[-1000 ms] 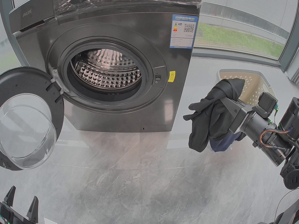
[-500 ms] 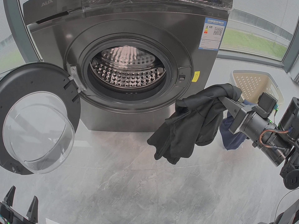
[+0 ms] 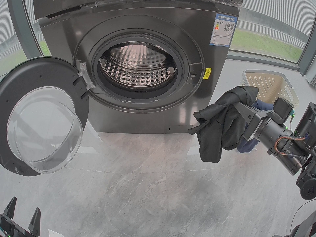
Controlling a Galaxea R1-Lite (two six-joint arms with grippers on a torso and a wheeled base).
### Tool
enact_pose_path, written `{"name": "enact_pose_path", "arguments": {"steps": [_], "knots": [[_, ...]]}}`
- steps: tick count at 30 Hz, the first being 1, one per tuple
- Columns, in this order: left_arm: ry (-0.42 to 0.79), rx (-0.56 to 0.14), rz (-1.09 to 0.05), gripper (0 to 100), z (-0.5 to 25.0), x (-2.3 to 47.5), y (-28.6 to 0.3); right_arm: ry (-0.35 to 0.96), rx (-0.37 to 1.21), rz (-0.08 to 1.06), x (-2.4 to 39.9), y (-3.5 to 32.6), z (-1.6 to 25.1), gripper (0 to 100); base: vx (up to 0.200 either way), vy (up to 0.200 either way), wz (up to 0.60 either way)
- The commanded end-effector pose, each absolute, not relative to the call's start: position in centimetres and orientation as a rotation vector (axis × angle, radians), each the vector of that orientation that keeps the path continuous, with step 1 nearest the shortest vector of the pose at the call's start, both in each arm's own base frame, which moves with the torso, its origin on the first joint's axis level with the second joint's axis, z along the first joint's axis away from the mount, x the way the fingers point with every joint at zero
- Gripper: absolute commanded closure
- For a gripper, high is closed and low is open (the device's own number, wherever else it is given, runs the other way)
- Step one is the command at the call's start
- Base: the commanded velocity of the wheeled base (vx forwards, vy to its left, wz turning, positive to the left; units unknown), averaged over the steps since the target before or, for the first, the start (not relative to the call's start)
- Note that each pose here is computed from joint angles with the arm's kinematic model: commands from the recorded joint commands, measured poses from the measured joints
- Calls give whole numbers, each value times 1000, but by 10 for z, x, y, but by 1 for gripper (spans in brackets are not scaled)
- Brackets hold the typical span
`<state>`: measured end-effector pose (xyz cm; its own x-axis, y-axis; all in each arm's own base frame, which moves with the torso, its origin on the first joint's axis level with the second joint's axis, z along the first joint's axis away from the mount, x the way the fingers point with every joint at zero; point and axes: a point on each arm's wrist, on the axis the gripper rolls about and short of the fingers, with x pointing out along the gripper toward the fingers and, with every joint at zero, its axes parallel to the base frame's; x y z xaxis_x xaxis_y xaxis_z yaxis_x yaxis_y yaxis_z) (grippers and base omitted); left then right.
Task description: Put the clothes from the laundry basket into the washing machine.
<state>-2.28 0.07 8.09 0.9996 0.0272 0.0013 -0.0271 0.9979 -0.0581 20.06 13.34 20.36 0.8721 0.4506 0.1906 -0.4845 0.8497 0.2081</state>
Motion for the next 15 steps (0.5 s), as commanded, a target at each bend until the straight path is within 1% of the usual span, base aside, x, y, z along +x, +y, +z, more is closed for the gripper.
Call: {"name": "enact_pose_path", "arguments": {"steps": [1, 14, 15], "knots": [[10, -60, 28, 0, 76, -22, 1, -137, 254, 492, 201, 133, 204, 100, 0, 200, 0], [10, -60, 26, 0, 76, -22, 1, -142, 254, 488, 202, 132, 205, 100, 0, 200, 0], [10, -60, 26, 0, 76, -22, 1, -142, 255, 488, 202, 132, 205, 100, 0, 0, 0]]}}
